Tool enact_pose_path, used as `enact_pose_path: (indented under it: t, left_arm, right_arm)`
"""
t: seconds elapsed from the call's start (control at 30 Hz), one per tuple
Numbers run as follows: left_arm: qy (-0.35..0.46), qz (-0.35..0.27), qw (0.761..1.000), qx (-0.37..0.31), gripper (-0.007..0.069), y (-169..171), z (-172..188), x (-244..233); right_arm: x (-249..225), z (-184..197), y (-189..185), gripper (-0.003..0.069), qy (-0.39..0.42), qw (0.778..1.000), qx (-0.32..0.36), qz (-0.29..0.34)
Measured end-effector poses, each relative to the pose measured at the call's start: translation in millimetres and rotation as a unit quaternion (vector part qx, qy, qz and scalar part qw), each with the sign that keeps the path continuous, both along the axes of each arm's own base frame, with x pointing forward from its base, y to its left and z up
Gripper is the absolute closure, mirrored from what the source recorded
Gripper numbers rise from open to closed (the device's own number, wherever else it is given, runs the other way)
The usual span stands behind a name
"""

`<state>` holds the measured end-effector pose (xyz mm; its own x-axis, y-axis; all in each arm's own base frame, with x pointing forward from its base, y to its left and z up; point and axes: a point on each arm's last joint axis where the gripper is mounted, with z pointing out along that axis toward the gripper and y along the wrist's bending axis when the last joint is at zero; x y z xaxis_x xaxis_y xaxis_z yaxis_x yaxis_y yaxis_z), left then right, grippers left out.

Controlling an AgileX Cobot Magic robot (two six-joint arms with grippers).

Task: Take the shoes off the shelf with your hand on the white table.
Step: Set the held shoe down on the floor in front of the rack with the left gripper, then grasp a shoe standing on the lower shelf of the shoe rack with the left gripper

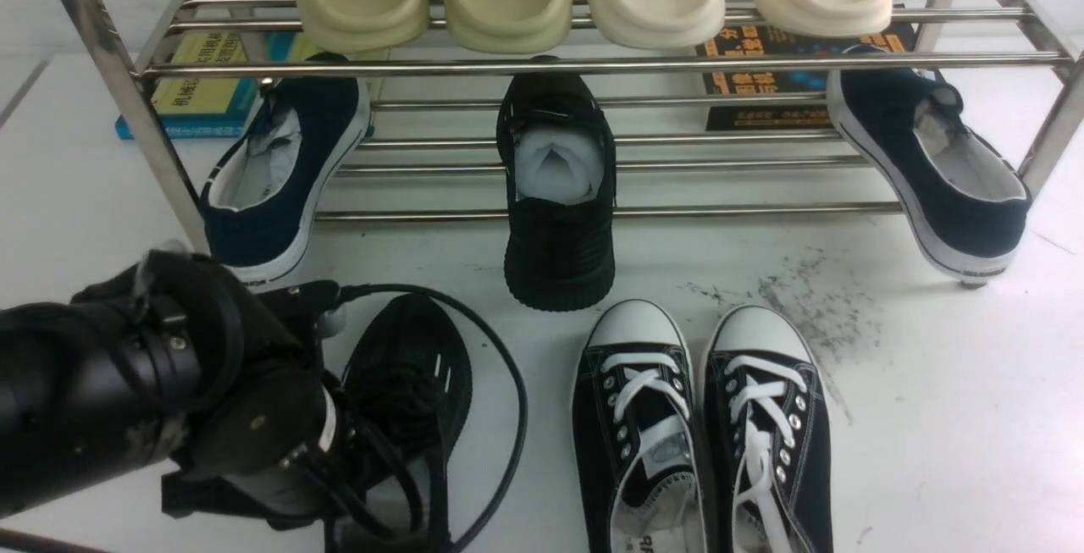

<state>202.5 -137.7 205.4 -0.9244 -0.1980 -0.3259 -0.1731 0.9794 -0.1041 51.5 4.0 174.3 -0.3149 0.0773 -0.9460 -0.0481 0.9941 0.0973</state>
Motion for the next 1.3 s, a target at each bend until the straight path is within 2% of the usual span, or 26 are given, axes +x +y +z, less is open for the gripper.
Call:
enact_pose_path:
  t: [0.1,0.27,0.4,0.43,0.53,0.63,0.8,0.93,1.07,1.3]
  left_arm:
    - [0.003,0.002,1.0,0.0,0.0599,-1,-2,1]
    - [0.01,0.007,1.0,0.01,0.054,0,1,2]
    - [0.01,0.018,0.999,0.033,0.0384,-2,23,9]
    - [0.009,0.019,0.999,0.033,0.0377,-2,25,9]
    - [-0.022,0.026,0.999,0.033,0.0272,-4,58,18]
    - [-0.06,0.032,0.998,0.02,0.0211,-7,91,26]
    - [-0.13,0.031,0.99,-0.035,0.0193,-17,135,39]
    - [-0.168,0.016,0.982,-0.081,0.0195,-27,144,47]
    - [-0.194,-0.005,0.971,-0.137,0.0197,-50,133,66]
    - [-0.186,-0.024,0.971,-0.148,0.0197,-77,91,94]
  right_arm:
    - [0,0,0,0.0421,0.0,1.0,0.0,0.0]
    - [0,0,0,0.0421,0.0,1.0,0.0,0.0]
    - [0,0,0,0.0421,0.0,1.0,0.0,0.0]
    - [0,0,0,0.0421,0.0,1.0,0.0,0.0]
    - [0,0,0,0.0421,0.0,1.0,0.0,0.0]
    - [0,0,0,0.0421,0.0,1.0,0.0,0.0]
    - [0,0,0,0.0421,0.0,1.0,0.0,0.0]
    - [0,0,0,0.0421,0.0,1.0,0.0,0.0]
    - [0,0,0,0.0421,0.0,1.0,0.0,0.0]
    - [0,0,0,0.0421,0.0,1.0,0.0,0.0]
